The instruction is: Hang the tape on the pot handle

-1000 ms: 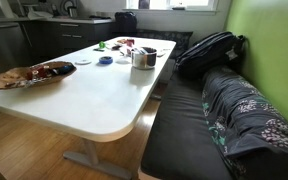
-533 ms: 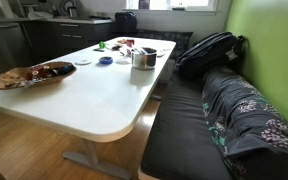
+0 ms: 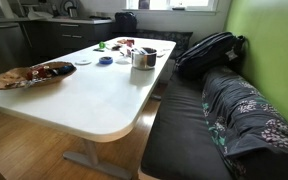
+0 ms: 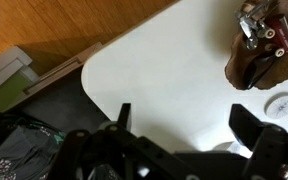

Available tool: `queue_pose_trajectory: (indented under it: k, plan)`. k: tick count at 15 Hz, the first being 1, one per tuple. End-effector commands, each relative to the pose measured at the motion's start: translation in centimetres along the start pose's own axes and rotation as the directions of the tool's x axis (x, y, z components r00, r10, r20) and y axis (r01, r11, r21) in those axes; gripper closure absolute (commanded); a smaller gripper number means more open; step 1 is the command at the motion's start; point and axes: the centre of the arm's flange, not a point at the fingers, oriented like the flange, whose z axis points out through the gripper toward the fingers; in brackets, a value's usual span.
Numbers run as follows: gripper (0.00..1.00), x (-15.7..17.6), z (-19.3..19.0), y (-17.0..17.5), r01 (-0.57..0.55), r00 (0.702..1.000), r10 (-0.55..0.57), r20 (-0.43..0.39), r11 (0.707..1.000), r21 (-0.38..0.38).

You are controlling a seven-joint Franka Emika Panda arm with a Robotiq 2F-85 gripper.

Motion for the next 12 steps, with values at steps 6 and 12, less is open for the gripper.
queue_pose_trajectory:
  k: [6,12]
  plan:
    - [0.00,10.1,7.5,-4.6,0.244,0.968,-0.234,-0.093,0.962,0.121]
    - [0.00,16.1,15.4,-13.7,0.478,0.878,-0.474,-0.069,0.859,0.182]
